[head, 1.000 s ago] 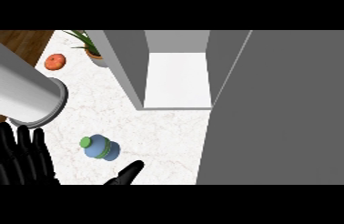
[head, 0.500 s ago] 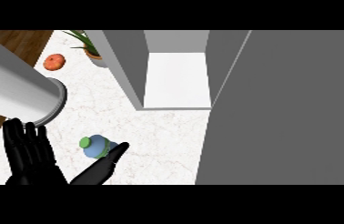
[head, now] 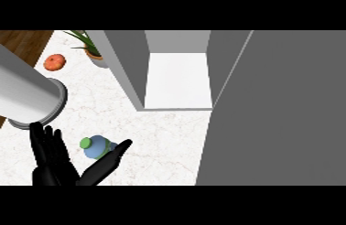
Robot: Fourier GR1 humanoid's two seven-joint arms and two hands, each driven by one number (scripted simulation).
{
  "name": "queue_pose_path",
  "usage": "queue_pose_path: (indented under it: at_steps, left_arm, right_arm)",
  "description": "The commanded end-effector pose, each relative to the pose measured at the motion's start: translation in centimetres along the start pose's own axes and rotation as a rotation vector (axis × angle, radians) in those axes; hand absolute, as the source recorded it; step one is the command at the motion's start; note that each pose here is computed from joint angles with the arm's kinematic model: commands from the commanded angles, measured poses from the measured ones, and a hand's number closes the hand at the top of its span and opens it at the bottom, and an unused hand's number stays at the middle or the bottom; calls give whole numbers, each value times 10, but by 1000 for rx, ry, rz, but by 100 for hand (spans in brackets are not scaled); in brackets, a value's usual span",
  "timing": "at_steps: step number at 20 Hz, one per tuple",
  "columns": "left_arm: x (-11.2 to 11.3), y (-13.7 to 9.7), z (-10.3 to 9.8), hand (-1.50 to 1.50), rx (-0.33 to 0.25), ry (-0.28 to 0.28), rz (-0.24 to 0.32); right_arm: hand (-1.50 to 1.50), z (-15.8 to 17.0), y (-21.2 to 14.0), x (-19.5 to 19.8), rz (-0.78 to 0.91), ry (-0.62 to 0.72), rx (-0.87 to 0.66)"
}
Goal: Pick up the bottled water, place it into the cabinet and close the cabinet
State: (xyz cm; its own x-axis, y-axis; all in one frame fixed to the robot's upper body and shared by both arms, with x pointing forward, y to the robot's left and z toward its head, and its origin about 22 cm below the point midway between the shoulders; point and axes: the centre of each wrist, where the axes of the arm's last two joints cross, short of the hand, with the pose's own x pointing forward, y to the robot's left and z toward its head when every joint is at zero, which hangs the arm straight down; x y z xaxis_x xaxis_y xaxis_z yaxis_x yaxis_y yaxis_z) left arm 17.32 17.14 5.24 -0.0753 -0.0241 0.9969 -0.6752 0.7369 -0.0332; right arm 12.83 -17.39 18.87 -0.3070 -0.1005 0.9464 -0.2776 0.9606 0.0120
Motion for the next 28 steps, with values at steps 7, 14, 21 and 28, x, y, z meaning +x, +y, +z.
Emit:
queue_pose_path:
  at_steps: [7,14,21,28]
  left_arm:
    - [-64,19,-19,-150,17,34,22]
    - [-114,36,-18,-150,35,47,42]
    - [-165,52,-13,-150,41,49,46]
    - [-193,50,-9,-150,37,44,76]
  right_arm:
    - [-150,16,1,29,40,-82,-13]
    - [-150,22,-3,31,46,-71,-18]
    - [-150,17,2,26,52,-63,-26]
    - [-150,24,-2,35,42,-77,-10]
